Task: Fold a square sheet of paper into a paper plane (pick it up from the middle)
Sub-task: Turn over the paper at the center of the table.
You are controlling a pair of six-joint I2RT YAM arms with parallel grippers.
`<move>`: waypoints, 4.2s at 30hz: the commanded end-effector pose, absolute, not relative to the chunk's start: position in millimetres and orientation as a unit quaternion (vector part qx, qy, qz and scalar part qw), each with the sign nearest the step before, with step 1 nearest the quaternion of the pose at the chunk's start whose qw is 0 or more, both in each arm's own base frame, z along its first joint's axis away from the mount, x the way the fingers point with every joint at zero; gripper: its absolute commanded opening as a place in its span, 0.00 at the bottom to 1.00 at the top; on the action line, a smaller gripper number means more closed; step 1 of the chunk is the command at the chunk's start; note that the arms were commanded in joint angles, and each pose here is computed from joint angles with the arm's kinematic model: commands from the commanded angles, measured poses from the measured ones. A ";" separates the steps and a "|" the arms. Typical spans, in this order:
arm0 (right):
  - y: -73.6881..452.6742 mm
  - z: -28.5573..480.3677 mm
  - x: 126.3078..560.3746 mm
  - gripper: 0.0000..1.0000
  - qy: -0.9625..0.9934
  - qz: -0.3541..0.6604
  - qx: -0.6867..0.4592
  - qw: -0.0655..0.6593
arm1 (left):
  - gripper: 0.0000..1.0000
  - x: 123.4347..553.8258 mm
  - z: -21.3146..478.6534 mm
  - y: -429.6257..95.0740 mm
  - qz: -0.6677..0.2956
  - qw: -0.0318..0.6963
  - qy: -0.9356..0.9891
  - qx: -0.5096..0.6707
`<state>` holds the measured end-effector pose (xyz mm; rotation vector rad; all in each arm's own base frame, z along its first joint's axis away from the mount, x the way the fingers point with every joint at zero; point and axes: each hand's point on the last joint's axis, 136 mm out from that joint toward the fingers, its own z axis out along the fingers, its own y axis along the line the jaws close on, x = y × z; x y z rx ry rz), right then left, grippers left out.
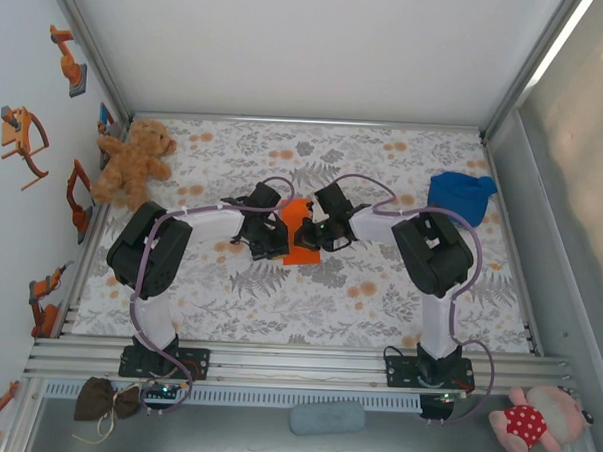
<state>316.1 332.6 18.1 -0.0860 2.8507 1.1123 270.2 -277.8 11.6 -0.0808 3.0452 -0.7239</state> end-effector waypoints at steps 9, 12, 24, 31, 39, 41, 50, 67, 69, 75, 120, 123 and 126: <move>258.4 13.9 385.3 0.00 0.930 0.352 0.061 0.091 | 0.02 237.6 -21.7 -242.0 -0.155 -0.057 0.985 -0.052; 249.4 27.3 393.5 0.00 0.933 0.338 0.065 0.110 | 0.03 248.8 -5.9 -253.3 -0.178 -0.039 0.982 -0.043; 252.2 56.8 355.9 0.19 0.924 0.349 0.097 0.122 | 0.23 307.9 66.3 -292.3 -0.288 0.061 0.955 -0.034; 282.5 48.9 337.1 0.39 0.921 0.363 0.093 0.105 | 0.26 327.3 41.4 -291.9 -0.277 0.045 0.958 -0.053; 298.8 35.0 330.3 0.40 0.916 0.373 0.119 0.081 | 0.26 330.3 17.4 -282.5 -0.255 0.028 0.964 -0.074; 299.3 31.0 329.7 0.40 0.915 0.375 0.128 0.077 | 0.26 327.3 12.9 -279.9 -0.253 0.024 0.964 -0.082; 301.2 23.6 331.0 0.33 0.915 0.374 0.137 0.068 | 0.25 318.6 2.2 -273.1 -0.248 0.013 0.964 -0.098; 322.2 28.4 328.7 0.18 0.893 0.429 0.127 0.050 | 0.24 319.2 6.1 -276.8 -0.258 0.013 0.961 -0.096; 324.3 28.7 326.8 0.17 0.892 0.433 0.125 0.049 | 0.24 320.6 8.3 -277.4 -0.260 0.015 0.961 -0.096; 326.9 20.5 322.3 0.15 0.891 0.433 0.130 0.040 | 0.24 324.9 20.9 -279.8 -0.270 0.027 0.958 -0.095; 350.9 298.1 307.8 0.00 0.693 0.699 -0.056 0.168 | 0.75 290.0 268.8 -261.1 -0.617 0.219 0.754 -0.062; 349.8 301.0 304.0 0.00 0.691 0.702 -0.058 0.164 | 0.65 288.8 268.5 -261.7 -0.619 0.219 0.752 -0.060; 350.3 299.3 303.8 0.00 0.692 0.701 -0.058 0.160 | 0.56 286.5 268.1 -263.3 -0.621 0.217 0.752 -0.056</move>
